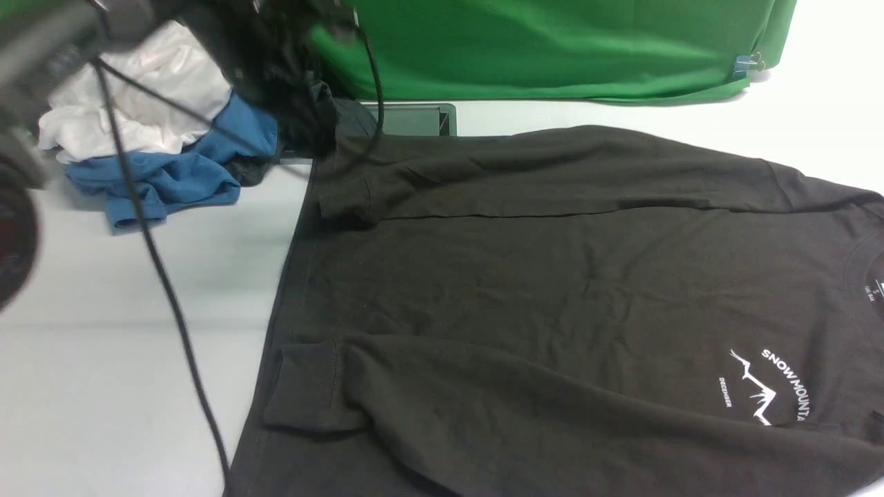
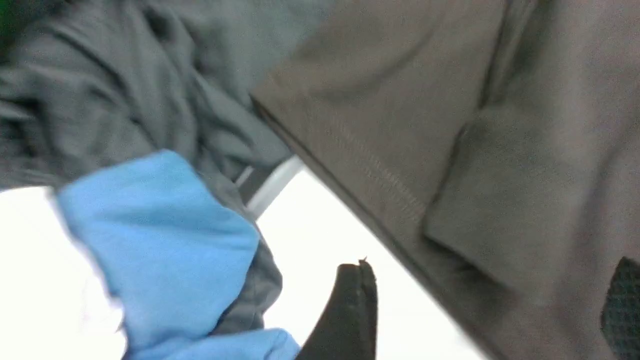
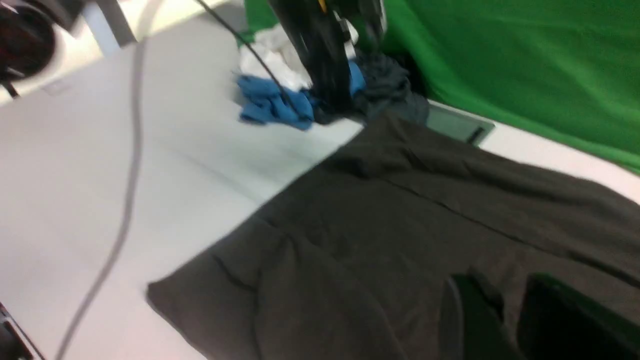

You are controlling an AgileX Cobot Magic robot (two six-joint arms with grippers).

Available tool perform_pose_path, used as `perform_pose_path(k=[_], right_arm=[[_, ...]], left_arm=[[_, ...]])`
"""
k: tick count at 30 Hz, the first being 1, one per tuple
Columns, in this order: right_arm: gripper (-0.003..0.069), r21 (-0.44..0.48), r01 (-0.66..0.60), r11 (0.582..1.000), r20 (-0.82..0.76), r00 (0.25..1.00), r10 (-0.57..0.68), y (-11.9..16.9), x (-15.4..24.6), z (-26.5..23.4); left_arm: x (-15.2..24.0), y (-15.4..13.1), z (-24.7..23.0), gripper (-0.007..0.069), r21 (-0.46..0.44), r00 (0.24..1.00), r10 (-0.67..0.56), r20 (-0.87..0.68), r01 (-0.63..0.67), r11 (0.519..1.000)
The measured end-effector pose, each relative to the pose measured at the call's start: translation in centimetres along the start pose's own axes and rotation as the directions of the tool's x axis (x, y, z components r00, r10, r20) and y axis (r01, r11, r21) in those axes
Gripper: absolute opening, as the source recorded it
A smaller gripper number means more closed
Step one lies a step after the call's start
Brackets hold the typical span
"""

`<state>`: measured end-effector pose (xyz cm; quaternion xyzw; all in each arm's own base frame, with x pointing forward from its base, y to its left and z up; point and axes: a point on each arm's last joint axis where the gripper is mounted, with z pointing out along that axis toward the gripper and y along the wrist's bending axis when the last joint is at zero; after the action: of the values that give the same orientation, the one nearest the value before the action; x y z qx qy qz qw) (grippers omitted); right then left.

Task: Fold a long-sleeved shirt on a white desktop.
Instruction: 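Grasp the near edge of the shirt at its hem and shoulder corners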

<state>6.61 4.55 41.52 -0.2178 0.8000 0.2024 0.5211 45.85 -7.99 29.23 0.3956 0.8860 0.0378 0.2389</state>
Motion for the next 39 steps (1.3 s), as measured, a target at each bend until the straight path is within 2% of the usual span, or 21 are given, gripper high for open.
perform_pose_path(k=[3, 6, 8, 9, 10, 11, 12, 14, 16, 18, 20, 23, 26, 30, 32, 34, 37, 39], right_arm=[[0.0188, 0.006, 0.000, 1.000, -0.007, 1.000, 0.000, -0.1, 0.1, 0.0], [0.0192, 0.008, 0.003, 1.000, -0.009, 1.000, -0.003, -0.1, 0.1, 0.0], [0.0194, 0.012, 0.019, 1.000, -0.025, 1.000, -0.019, -0.1, 0.2, 0.0], [0.0195, 0.012, 0.043, 0.999, -0.044, 0.998, -0.043, -0.1, 0.4, 0.0], [0.0196, 0.013, 0.053, 0.999, -0.054, 0.997, -0.052, -0.2, 0.5, 0.0], [0.0196, 0.015, 0.053, 0.998, -0.056, 0.997, -0.052, -0.2, 0.5, 0.0], [0.0197, 0.018, 0.082, 0.997, -0.090, 0.993, -0.080, -0.2, 0.8, 0.0], [0.0199, 0.018, 0.096, 0.995, -0.107, 0.990, -0.093, -0.3, 1.0, -0.1], [0.0200, 0.021, 0.121, 0.992, -0.143, 0.983, -0.117, -0.3, 1.3, -0.1], [0.0201, 0.016, 0.129, 0.991, -0.150, 0.981, -0.126, -0.3, 1.3, -0.1], [0.0202, 0.013, 0.134, 0.991, -0.152, 0.980, -0.130, -0.3, 1.4, -0.1], [0.0202, 0.010, 0.133, 0.991, -0.149, 0.980, -0.130, -0.3, 1.3, -0.1], [0.0205, -0.001, 0.125, 0.992, -0.127, 0.984, -0.125, -0.1, 1.2, -0.1], [0.0208, -0.021, 0.123, 0.992, -0.094, 0.988, -0.124, 0.1, 0.9, 0.0], [0.0208, -0.034, 0.126, 0.991, -0.078, 0.989, -0.129, 0.3, 0.9, 0.2], [0.0209, -0.043, 0.135, 0.990, -0.069, 0.988, -0.138, 0.5, 1.2, 0.6], [0.0209, -0.057, 0.149, 0.987, -0.066, 0.986, -0.153, 0.8, 1.8, 1.2], [0.0211, -0.068, 0.160, 0.985, -0.068, 0.984, -0.165, 1.0, 2.3, 1.7]], left_arm=[[-1.3, -2.1, -3.8, 0.0410, 0.013, 1.000, 0.008, 0.026, -0.008, 1.000], [-2.7, -5.9, -7.2, 0.0127, 0.048, 0.996, 0.071, 0.060, -0.074, 0.996], [-2.7, -8.5, -8.5, 0.0047, 0.075, 0.991, 0.117, 0.064, -0.122, 0.990], [-2.1, -11.0, -9.1, 0.0025, 0.114, 0.986, 0.157, 0.049, -0.162, 0.980], [-1.6, -12.1, -9.3, 0.0019, 0.133, 0.984, 0.175, 0.038, -0.179, 0.975], [-1.4, -12.4, -9.4, 0.0018, 0.140, 0.983, 0.180, 0.033, -0.183, 0.973], [0.1, -14.7, -9.5, 0.0017, 0.186, 0.976, 0.220, -0.001, -0.216, 0.959], [1.3, -16.1, -9.4, 0.0018, 0.217, 0.969, 0.247, -0.026, -0.236, 0.947], [5.3, -19.7, -8.7, 0.0025, 0.320, 0.941, 0.323, -0.103, -0.276, 0.906], [7.9, -21.7, -8.1, 0.0040, 0.398, 0.926, 0.350, -0.143, -0.270, 0.877], [11.4, -23.8, -7.0, 0.0081, 0.487, 0.908, 0.378, -0.182, -0.251, 0.837], [14.5, -25.2, -5.9, 0.0162, 0.536, 0.898, 0.398, -0.187, -0.247, 0.807], [17.9, -26.3, -4.2, 0.0338, 0.504, 0.901, 0.409, -0.143, -0.289, 0.814], [19.6, -26.4, -3.1, 0.0505, 0.408, 0.897, 0.433, -0.090, -0.363, 0.838], [19.8, -26.1, -2.7, 0.0532, 0.361, 0.885, 0.460, -0.074, -0.407, 0.839], [19.6, -25.8, -2.5, 0.0526, 0.316, 0.872, 0.486, -0.054, -0.447, 0.837], [19.3, -25.5, -2.1, 0.0497, 0.275, 0.856, 0.516, -0.039, -0.487, 0.829], [19.3, -25.5, -1.4, 0.0442, 0.279, 0.843, 0.535, -0.054, -0.502, 0.819]])
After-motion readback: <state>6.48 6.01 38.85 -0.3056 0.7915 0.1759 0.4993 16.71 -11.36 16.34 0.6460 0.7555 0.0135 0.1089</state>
